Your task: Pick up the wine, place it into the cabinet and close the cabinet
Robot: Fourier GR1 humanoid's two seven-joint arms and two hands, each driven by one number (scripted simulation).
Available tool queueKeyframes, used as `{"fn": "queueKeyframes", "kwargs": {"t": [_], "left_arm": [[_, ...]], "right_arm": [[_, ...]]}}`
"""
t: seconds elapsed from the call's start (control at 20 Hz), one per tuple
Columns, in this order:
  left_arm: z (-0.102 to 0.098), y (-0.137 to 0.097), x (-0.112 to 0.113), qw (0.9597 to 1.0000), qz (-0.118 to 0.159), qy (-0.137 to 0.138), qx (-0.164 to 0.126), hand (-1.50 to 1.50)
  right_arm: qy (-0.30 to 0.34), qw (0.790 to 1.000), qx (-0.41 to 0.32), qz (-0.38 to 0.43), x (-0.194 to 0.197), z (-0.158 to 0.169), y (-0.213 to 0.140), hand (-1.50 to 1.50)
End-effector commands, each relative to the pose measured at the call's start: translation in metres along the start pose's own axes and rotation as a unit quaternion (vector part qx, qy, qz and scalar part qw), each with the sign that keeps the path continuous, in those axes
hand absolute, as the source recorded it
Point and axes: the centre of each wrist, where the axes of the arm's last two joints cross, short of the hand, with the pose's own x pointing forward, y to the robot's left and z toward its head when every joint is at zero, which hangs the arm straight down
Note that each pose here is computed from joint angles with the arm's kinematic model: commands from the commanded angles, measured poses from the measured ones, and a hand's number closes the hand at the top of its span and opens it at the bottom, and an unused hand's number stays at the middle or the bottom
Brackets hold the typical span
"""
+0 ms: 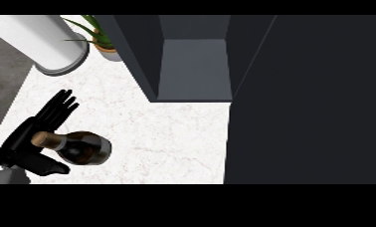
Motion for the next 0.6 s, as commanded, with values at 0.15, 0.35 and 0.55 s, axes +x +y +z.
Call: {"fn": "queueKeyframes", "kwargs": {"t": [0.15, 0.35, 0.55], "left_arm": [[-0.011, -0.004, -0.032, 0.9996, 0.019, 0.020, -0.005, -1.50], [-0.021, -0.005, -0.038, 0.9997, -0.004, 0.023, -0.001, -1.50], [-0.001, 0.010, -0.063, 0.9994, 0.018, 0.028, -0.009, -1.50]], "right_arm": [[0.005, 1.000, -0.007, 0.005, 0.011, -0.004, 0.009, -1.50], [-0.007, 1.000, 0.005, 0.003, 0.010, 0.005, -0.008, -1.50], [-0.007, 1.000, 0.002, -0.004, -0.005, -0.008, -0.008, -1.50]]}}
